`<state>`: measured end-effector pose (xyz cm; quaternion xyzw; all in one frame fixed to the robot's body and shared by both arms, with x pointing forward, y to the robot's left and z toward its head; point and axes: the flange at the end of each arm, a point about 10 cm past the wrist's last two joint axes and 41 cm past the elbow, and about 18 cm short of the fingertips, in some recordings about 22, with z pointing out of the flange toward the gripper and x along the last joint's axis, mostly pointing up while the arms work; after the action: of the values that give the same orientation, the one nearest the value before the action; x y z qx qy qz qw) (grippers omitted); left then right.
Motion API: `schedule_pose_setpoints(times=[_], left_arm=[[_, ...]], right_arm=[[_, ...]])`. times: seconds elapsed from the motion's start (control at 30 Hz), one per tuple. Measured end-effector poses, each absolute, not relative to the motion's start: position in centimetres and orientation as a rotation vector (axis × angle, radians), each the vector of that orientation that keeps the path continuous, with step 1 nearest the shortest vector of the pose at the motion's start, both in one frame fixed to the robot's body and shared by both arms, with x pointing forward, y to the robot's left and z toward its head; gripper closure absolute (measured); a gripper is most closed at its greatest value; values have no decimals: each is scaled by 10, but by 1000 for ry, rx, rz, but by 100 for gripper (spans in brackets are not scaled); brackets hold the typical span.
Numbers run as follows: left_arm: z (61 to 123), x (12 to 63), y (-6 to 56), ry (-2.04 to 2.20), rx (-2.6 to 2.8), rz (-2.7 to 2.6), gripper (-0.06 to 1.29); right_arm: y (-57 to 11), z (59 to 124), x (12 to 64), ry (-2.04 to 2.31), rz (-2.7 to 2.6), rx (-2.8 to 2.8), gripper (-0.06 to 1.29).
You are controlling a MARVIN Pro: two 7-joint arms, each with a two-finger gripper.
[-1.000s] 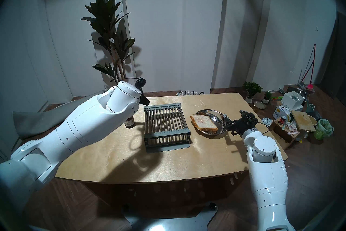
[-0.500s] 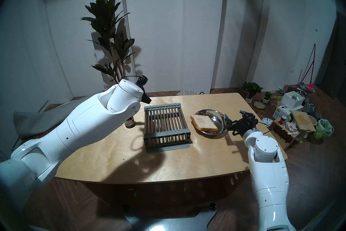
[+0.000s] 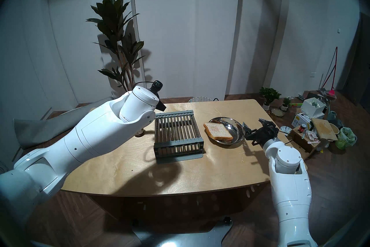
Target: Spread jam over the slice of bread with the knife
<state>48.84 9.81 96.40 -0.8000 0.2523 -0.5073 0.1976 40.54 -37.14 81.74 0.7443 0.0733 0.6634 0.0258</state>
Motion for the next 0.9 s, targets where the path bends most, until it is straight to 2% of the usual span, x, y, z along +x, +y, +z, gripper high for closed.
schedule_pose_setpoints(times=[0.43, 0.9], left_arm=[[967, 485, 83, 717, -2246, -1433, 119], [993, 492, 96, 662, -2200, -1472, 119]], right_arm=[[-381, 813, 403, 207, 2067, 2318, 0], [-382, 815, 409, 239, 2080, 2324, 0]])
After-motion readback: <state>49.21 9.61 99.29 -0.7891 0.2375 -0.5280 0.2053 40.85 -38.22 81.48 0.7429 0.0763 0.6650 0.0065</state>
